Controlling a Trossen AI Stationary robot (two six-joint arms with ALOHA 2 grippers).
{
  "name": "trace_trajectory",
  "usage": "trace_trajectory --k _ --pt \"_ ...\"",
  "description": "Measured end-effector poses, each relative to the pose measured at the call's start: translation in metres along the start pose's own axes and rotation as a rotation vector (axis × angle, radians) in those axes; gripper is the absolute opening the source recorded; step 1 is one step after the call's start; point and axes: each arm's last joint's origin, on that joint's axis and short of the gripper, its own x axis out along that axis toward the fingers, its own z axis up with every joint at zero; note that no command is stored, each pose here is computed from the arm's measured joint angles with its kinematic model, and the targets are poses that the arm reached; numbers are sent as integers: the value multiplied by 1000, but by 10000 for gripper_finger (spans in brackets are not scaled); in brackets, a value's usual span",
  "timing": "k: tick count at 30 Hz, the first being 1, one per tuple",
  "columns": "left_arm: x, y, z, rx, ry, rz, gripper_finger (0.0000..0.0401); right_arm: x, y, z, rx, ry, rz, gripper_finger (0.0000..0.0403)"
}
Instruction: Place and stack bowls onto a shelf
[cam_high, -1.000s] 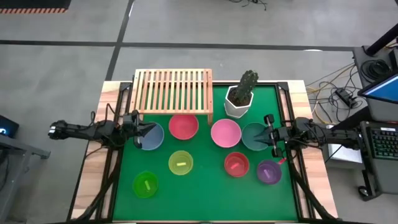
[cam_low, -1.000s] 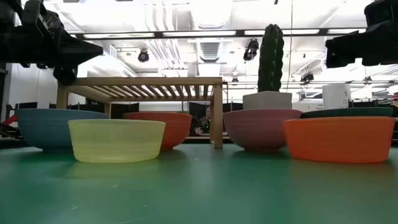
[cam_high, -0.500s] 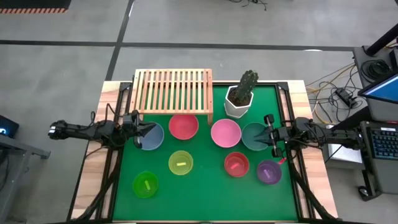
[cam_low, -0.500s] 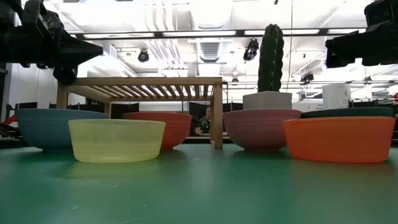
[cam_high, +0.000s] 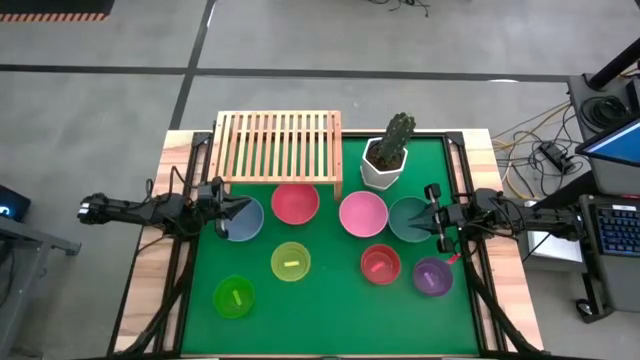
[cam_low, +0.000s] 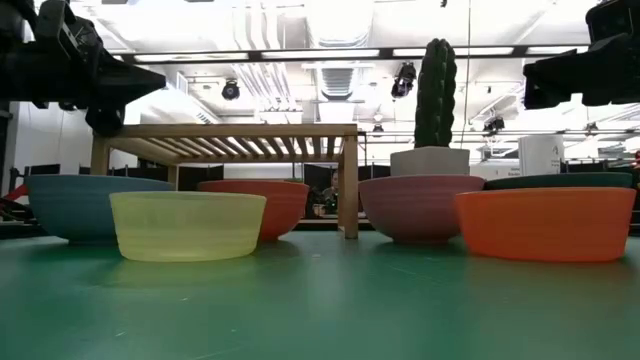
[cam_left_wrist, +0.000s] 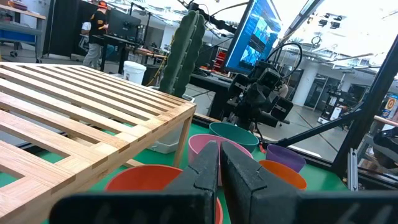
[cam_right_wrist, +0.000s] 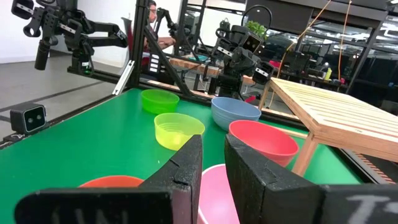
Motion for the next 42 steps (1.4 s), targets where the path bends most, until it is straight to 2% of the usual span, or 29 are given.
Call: trace_trajectory --k 33,35,38,42 --pt "0 0 0 0 0 0 0 0 0 0 -18 0 -1 59" --pt "0 0 0 0 0 0 0 0 0 0 72 -1 1 59" --pt "0 0 0 0 0 0 0 0 0 1 337 -12 0 59" --pt "0 0 0 -5 -3 -1 0 -1 -3 13 481 -141 -10 59"
